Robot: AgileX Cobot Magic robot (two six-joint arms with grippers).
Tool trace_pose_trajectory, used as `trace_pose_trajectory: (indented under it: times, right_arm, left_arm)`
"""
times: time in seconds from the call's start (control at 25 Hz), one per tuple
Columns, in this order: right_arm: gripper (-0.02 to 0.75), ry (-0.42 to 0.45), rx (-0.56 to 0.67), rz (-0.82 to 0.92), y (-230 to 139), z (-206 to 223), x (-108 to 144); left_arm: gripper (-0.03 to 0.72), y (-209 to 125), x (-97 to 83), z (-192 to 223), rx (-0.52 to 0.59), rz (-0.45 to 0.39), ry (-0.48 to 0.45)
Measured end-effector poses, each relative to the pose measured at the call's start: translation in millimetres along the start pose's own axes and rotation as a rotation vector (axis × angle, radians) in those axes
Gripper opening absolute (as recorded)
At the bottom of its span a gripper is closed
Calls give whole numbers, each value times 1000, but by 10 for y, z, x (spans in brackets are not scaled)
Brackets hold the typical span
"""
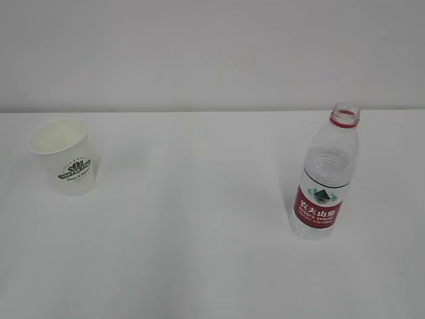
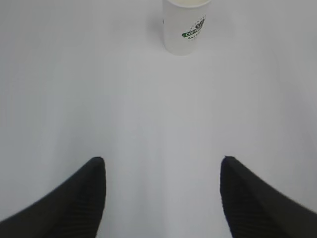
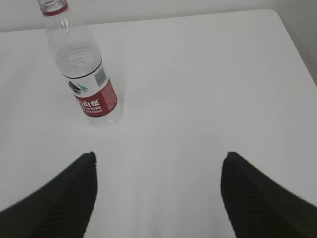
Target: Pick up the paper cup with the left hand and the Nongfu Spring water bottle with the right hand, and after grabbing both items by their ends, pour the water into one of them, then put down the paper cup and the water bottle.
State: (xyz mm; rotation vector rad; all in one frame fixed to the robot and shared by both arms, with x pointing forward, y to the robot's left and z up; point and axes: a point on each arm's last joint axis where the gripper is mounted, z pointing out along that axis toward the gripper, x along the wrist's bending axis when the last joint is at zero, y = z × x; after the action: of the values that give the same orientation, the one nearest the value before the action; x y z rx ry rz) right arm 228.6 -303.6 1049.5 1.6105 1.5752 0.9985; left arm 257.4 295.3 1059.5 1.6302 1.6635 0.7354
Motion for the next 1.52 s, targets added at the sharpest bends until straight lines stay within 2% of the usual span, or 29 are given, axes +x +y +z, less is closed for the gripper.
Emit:
trace_pose_trajectory:
  times: [0.2,0.4,0.6,0.84,1.04,1.36,1.52]
  right_arm:
    - [587,33,-32,14,97,41,39]
    - [587,48,-40,20,260,83,70]
    - [587,59,-81,21,438,149,98]
    - [587,85,-90,46,652,305,149]
    - [587,89,-119,32,830,399,172]
    - [587,95,-220,29,968,438,183]
    - [587,95,-250,30,1021,477,188]
  left_arm:
    - [521,203,-9,-6,-22,28,2]
    - [517,327,2,67,13,39,17]
    - [516,456,3,83,-49,44,22]
    - [516,529,6,161,-53,49,24]
    - [511,570,19,231,-34,86,37]
    - [489,742,18,394,-73,93,40]
    - [486,903,6,407,-145,95,38]
